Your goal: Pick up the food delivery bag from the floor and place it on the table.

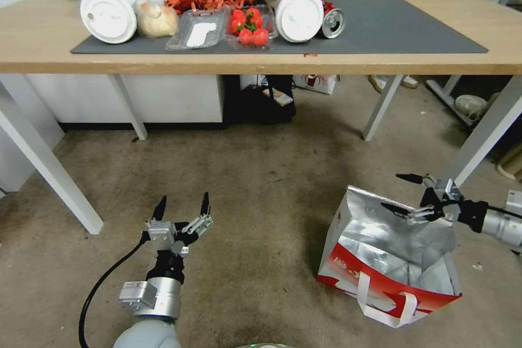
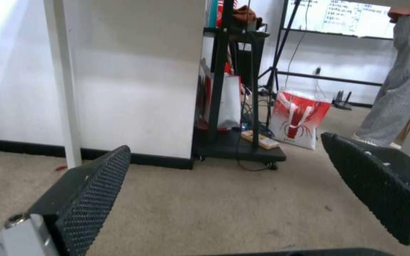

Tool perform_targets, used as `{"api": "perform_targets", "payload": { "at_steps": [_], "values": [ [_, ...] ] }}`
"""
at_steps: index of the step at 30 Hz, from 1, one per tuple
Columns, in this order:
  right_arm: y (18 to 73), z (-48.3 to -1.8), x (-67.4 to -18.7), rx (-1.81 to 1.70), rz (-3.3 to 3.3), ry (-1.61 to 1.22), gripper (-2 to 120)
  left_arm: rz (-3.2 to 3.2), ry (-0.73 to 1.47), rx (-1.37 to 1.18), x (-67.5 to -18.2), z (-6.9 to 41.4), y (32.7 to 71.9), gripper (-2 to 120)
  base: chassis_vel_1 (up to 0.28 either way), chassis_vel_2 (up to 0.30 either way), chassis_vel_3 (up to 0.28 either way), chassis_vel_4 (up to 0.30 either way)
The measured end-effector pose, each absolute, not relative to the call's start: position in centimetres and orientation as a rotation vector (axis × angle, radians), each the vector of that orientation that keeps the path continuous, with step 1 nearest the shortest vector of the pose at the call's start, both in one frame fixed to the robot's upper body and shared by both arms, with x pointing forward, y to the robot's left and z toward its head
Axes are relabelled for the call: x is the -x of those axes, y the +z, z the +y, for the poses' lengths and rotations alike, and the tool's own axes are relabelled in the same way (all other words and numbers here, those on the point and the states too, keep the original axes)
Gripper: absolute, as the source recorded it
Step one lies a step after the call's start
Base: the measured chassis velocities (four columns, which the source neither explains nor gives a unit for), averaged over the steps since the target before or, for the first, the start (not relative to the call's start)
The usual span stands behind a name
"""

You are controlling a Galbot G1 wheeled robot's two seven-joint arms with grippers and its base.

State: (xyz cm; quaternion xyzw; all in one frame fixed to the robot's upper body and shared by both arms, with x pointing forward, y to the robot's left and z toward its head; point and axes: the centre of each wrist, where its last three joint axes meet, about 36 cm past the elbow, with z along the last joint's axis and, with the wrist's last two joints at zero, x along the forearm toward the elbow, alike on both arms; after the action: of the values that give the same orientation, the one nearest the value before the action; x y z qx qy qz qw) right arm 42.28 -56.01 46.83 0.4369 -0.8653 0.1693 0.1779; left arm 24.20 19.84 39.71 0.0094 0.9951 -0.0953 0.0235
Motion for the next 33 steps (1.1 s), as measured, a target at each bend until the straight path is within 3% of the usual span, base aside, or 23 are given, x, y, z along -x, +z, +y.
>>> {"api": "perform_targets", "payload": {
  "at_steps": [14,33],
  "values": [
    [42.2,-57.0,-44.4,-1.19,-2.336,0.54,100,3.082,-0.287,-0.019,-24.5,19.9,39.1,100,0.0,0.0,0.0,0.0],
    [40.4,-57.4,-46.4,-1.17,-2.271,0.579,100,3.088,-0.289,-0.005,-24.8,19.8,38.5,100,0.0,0.0,0.0,0.0]
  ]
}}
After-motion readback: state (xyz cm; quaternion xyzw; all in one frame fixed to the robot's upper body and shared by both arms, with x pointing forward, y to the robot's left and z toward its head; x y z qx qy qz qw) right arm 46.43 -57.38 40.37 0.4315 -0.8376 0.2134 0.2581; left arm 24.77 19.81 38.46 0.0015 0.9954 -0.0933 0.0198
